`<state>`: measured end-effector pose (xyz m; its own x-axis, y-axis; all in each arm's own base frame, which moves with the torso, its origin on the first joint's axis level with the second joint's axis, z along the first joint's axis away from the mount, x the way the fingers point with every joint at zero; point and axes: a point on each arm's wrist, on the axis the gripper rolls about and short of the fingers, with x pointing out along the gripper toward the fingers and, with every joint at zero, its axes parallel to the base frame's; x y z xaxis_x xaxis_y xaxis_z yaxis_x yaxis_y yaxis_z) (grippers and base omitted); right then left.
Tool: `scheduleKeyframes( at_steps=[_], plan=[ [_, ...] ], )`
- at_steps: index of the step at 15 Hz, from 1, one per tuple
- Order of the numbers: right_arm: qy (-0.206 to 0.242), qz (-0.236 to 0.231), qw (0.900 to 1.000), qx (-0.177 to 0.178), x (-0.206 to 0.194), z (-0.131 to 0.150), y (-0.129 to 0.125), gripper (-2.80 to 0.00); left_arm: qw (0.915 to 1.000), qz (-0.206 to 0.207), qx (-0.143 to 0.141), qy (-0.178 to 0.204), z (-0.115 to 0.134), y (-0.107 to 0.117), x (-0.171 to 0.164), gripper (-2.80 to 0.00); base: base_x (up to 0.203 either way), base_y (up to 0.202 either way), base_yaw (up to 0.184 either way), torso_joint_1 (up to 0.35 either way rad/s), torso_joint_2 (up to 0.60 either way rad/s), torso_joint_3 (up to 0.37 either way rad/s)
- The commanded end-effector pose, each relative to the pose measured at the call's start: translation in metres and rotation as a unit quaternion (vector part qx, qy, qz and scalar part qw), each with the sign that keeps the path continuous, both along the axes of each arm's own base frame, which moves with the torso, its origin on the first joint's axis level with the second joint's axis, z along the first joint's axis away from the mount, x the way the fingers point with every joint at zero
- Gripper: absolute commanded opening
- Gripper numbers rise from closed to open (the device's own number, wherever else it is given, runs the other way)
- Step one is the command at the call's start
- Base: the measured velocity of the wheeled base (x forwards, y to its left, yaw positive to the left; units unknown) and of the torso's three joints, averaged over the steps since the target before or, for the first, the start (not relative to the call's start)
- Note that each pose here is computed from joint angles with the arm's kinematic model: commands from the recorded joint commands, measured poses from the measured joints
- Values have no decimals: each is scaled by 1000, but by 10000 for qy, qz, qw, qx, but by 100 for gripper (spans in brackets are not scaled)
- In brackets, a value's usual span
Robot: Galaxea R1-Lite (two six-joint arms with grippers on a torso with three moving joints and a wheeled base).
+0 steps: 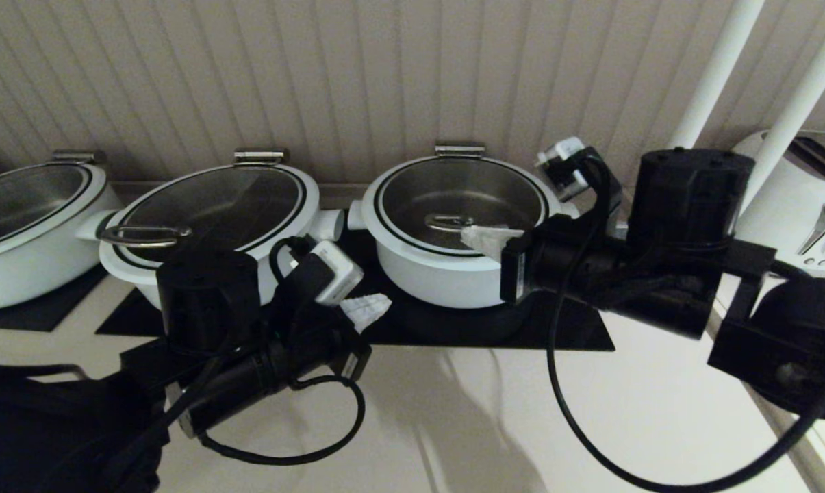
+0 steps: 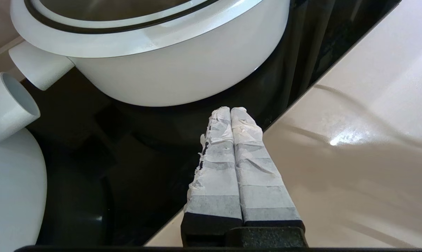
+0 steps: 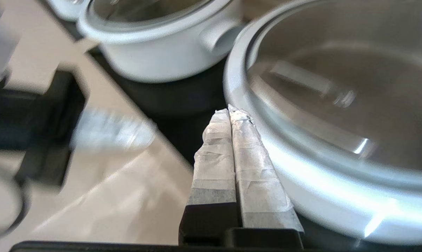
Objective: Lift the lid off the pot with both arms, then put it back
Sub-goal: Open the food pot lid a small opening with the right arm
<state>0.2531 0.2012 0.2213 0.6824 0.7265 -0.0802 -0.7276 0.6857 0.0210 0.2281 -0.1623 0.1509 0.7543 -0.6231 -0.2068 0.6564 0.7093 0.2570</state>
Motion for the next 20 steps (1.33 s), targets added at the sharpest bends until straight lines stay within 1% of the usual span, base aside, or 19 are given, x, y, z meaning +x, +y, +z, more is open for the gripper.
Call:
scheduleKeyframes(
  at_steps=[1, 4, 7, 10, 12, 14, 18, 20],
  plan=[
    [61, 115, 9999, -44, -16, -4, -4, -280, 10000, -2, -12, -32, 1, 0, 0, -280, 0, 0, 0, 0, 0, 0],
    [314, 78, 9993, -193, -18, -22, -8, -280, 10000, -2, -7, -25, 0, 0, 0, -280, 0, 0, 0, 0, 0, 0],
    [575, 13, 9982, -172, -8, -33, -3, -280, 10000, -2, 1, -13, 0, 0, 0, -280, 0, 0, 0, 0, 0, 0],
    [592, -42, 9981, -166, 5, -36, 3, -280, 10000, 1, 8, 22, -2, 1, -1, -280, 0, 0, 0, 0, 0, 0],
    [567, -155, 9982, -143, 17, -36, 3, -280, 10000, 1, 21, 40, -3, 1, -2, -280, 0, 0, 0, 0, 0, 0],
    [539, -263, 9981, -115, 25, -35, 0, -280, 10000, 3, 15, 45, -3, 1, -2, -280, 0, 0, 0, 0, 0, 0],
    [607, -479, 9969, -152, 37, -42, -10, -280, 9999, 3, 50, 95, -6, 3, -4, -280, 0, 0, 0, 0, 0, 0],
    [496, -569, 9971, -73, 46, -43, -12, -280, 9999, 1, 59, 95, -6, 3, -4, -280, 0, 0, 0, 0, 0, 0]
  ],
)
